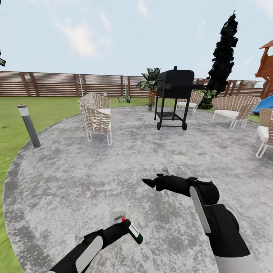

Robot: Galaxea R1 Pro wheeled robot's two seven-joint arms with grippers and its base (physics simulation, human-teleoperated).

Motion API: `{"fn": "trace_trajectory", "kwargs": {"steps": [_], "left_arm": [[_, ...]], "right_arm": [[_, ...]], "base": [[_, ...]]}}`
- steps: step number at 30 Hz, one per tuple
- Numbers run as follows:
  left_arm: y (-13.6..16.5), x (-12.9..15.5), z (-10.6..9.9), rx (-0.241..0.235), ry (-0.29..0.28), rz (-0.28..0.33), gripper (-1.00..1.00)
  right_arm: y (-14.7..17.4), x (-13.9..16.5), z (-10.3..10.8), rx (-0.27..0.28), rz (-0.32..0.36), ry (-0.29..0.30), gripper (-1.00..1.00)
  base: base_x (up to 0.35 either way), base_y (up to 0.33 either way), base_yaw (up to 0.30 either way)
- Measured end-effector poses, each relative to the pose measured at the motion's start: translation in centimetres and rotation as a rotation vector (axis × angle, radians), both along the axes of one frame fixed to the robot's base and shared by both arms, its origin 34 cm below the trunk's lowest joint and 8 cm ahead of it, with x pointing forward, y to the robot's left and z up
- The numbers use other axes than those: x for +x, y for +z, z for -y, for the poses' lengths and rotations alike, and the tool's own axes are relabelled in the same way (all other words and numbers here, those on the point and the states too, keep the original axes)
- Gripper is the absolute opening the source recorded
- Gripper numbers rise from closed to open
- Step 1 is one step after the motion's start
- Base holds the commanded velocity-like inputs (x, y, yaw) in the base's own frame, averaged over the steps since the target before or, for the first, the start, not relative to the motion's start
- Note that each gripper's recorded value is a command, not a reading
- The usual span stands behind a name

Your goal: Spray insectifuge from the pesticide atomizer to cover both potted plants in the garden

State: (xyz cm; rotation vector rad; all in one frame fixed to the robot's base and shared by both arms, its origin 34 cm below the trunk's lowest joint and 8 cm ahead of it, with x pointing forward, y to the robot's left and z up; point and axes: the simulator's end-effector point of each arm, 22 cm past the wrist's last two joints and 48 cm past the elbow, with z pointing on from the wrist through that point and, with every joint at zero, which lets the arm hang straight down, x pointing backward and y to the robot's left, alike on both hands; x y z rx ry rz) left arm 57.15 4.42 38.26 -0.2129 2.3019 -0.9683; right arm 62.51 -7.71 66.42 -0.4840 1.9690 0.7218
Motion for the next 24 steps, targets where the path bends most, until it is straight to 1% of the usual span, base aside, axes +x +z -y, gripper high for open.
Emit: {"fn": "trace_trajectory", "kwargs": {"steps": [16,17,24], "left_arm": [[-0.03,-0.02,-0.05,0.001,-0.001,-0.001,-1.0],[0.19,-0.07,-0.25,0.006,0.001,0.002,-1.0],[-0.04,0.0,-0.07,0.002,0.001,0.0,-1.0]], "right_arm": [[0.03,0.04,0.12,-0.003,0.005,0.001,1.0],[0.42,-0.11,0.03,0.0,0.008,0.001,1.0],[0.06,0.08,0.25,-0.002,0.007,-0.001,1.0]], "base": [[0.332,-0.111,0.0],[0.332,-0.11,0.0],[0.332,-0.12,0.0]]}}
